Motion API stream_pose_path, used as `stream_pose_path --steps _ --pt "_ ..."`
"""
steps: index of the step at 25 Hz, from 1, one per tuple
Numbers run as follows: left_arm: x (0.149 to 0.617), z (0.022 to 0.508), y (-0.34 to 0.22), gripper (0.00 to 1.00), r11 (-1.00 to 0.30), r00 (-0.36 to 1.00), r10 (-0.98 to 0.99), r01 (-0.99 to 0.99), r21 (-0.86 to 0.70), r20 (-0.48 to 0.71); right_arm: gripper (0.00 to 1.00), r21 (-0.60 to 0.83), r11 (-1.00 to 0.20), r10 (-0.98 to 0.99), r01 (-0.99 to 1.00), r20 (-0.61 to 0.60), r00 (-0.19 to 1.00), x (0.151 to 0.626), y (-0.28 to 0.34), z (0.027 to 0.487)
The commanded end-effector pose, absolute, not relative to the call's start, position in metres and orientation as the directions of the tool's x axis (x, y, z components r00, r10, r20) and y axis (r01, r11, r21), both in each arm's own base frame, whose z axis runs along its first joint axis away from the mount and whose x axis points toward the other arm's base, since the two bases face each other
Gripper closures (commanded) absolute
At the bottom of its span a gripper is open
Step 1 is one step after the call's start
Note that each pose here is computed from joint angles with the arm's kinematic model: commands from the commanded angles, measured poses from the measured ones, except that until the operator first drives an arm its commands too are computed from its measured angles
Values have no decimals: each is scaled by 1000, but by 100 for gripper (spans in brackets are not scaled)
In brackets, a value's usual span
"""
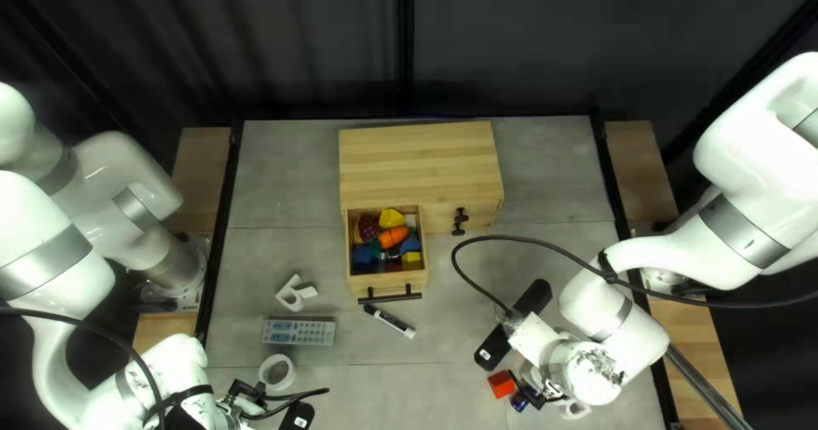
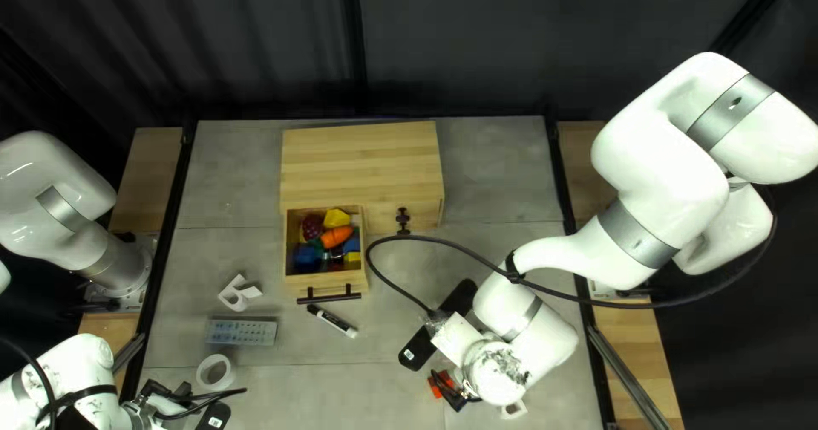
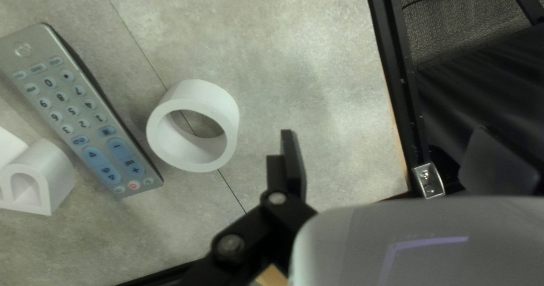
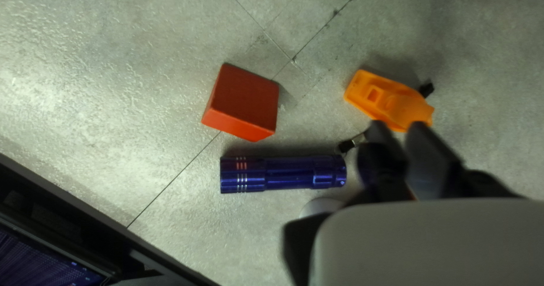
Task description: Open drawers and place objects into drawer and close
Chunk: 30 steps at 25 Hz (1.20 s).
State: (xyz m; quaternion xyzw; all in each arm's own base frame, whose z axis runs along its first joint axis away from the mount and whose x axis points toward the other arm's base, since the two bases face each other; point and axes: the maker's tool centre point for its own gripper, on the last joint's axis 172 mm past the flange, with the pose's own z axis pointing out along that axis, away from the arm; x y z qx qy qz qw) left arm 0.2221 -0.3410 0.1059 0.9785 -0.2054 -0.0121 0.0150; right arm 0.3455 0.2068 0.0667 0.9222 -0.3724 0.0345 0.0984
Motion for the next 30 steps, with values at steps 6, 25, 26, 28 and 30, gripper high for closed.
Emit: stream_pose_path --steps 6,25,26,28,30 --pt "222 106 -341 0 -915 915 -402 -402 34 -17 0 159 -803 -563 -575 116 818 339 196 68" --pt "222 106 -341 0 -915 915 -402 -402 34 -17 0 101 -877 -463 -469 77 883 332 180 38" --pt "222 106 -341 0 -915 915 -402 -402 34 -17 0 102 -879 -459 -465 77 885 332 179 37" --pt "222 106 -341 0 -915 915 -402 -402 34 -17 0 105 -885 -447 -453 75 891 333 177 37" --pt "222 106 -341 0 -915 915 -402 -402 34 -17 8 107 -889 -439 -445 73 895 333 175 36"
